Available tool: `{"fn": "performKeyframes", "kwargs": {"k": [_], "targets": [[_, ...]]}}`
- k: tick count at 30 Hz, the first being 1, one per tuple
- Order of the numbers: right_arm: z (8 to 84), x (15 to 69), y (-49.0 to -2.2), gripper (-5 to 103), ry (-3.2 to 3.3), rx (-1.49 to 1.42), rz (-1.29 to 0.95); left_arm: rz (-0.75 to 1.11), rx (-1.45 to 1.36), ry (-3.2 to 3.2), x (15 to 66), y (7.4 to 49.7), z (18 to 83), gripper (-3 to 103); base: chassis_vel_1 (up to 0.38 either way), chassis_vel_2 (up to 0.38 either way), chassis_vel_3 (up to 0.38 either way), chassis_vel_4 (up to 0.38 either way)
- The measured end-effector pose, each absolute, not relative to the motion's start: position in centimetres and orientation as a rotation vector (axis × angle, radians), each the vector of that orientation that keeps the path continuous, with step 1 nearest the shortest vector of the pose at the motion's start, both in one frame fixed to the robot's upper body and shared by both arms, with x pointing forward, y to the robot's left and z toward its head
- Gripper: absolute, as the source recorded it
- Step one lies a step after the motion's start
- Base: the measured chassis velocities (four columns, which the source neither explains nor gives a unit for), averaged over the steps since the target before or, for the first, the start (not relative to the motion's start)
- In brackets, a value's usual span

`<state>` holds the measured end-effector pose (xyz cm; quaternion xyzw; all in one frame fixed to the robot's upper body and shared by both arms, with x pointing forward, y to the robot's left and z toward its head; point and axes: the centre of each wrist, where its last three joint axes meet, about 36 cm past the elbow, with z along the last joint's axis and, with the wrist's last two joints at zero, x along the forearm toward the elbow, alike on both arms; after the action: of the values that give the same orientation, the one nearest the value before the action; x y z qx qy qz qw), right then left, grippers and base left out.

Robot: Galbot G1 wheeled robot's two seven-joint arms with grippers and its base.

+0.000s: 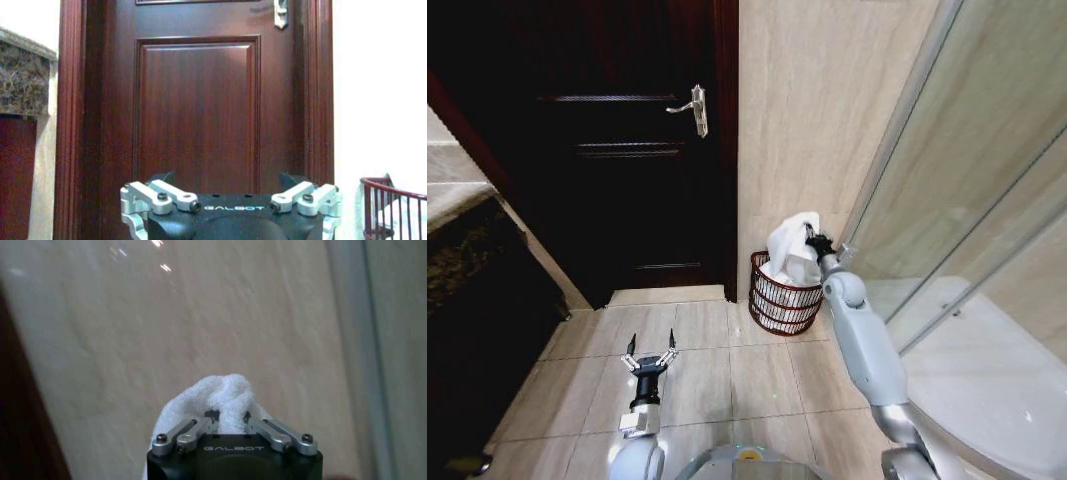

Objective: Discard the used towel into the hamper.

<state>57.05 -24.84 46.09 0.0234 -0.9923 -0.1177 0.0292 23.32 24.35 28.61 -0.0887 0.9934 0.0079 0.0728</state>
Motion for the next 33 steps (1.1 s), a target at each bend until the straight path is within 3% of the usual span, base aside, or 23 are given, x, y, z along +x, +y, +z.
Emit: {"fn": "performKeyframes", "kwargs": {"k": [14, 26, 33], "targets": [[50.1, 58.5, -28.2, 13, -2.728, 0.136, -0.263, 0.022, -0.285, 2.978, 22.5, 24.8, 28.5, 100, 0.000, 0.000, 0.000, 0.000], [50.1, 65.2, -31.2, 13, -2.553, 0.315, -0.030, 0.020, -0.303, 2.966, 22.2, 25.1, 28.7, 100, 0.000, 0.000, 0.000, 0.000], [49.4, 68.0, -30.6, 13, -2.491, 0.346, 0.060, 0.019, -0.328, 2.962, 22.1, 25.7, 28.8, 100, 0.000, 0.000, 0.000, 0.000]]}}
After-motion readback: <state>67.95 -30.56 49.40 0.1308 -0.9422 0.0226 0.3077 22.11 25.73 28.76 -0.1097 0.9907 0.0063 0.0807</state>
